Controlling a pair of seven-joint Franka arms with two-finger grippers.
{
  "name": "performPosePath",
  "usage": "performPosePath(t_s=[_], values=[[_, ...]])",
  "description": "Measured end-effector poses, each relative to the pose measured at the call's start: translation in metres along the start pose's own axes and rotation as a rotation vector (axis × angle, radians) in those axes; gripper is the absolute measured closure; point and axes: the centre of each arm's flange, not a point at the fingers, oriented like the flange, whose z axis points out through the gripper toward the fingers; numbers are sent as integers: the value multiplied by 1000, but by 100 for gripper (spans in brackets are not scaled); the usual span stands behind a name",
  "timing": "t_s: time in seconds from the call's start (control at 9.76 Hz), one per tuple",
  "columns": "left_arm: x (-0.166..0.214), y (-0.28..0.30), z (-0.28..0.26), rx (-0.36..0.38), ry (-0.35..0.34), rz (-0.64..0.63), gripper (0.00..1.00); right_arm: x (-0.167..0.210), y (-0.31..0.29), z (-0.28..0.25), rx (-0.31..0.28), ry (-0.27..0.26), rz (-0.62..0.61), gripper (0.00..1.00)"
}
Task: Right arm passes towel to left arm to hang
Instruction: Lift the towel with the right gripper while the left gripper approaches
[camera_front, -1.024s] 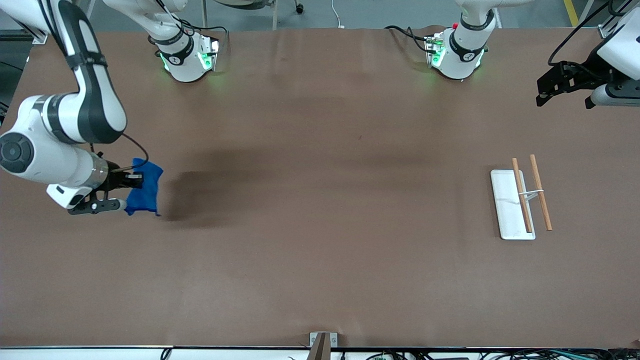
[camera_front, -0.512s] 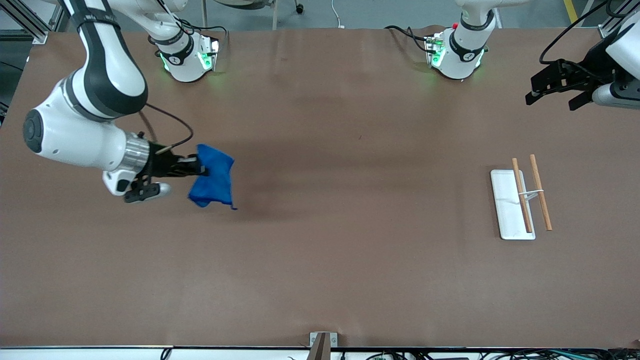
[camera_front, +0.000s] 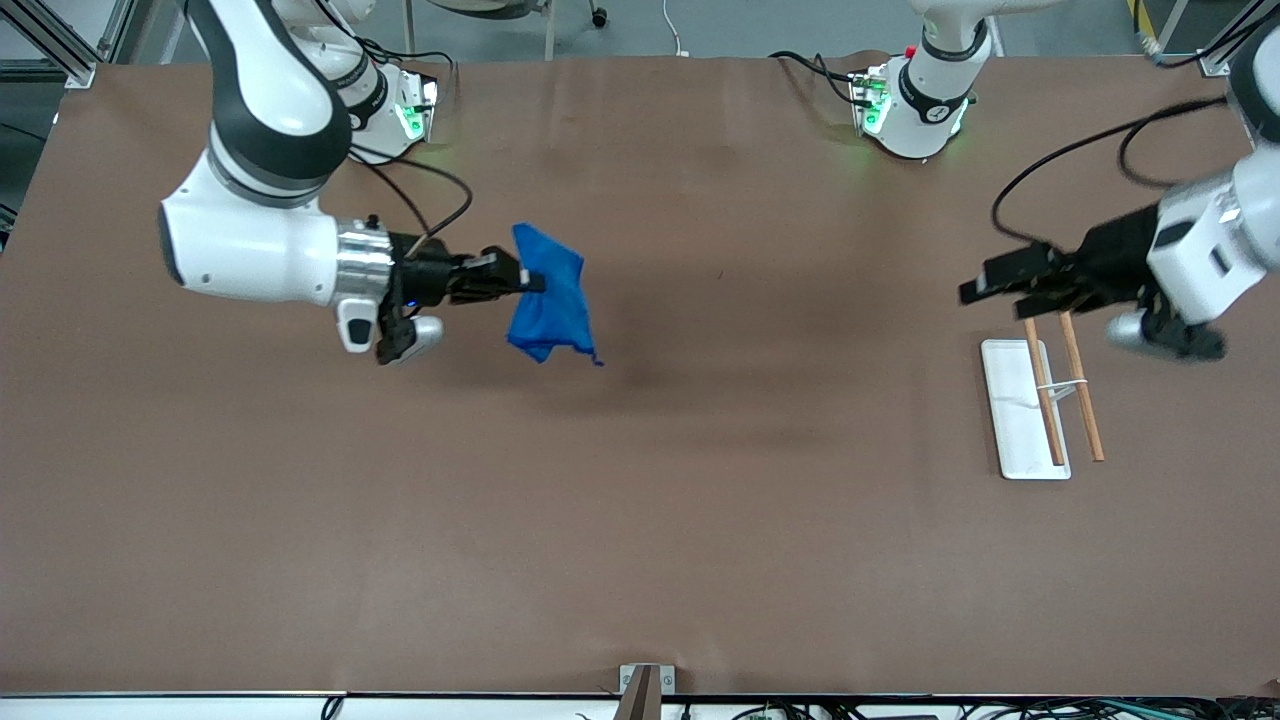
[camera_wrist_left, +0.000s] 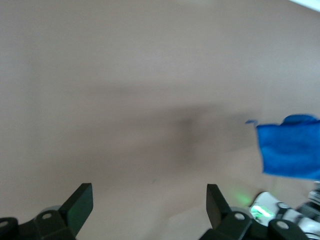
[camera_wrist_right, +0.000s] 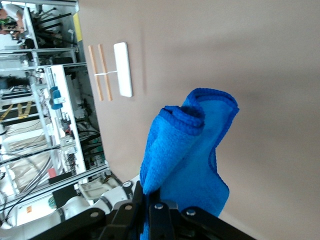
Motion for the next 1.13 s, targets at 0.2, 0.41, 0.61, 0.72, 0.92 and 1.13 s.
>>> performPosePath(t_s=[0.2,0.41,0.61,0.72,0.92,1.13], values=[[19,-28,48,-186,37,81,0,-8,-19,28,112,18,47,95],[26,-55,100,-404,52,131,3,-14,-34,47,187,50,85,95],[25,-76,157,-625,55,115,12,-20,-47,59,282,43,136,95],[21,-74,177,-729,29,78,13,-22,-52,61,316,39,150,95],[7,-63,206,-885,-61,39,17,-21,-67,56,376,58,162,95],[-5,-44,235,-1002,-103,0,18,-16,-81,57,406,105,167,95]])
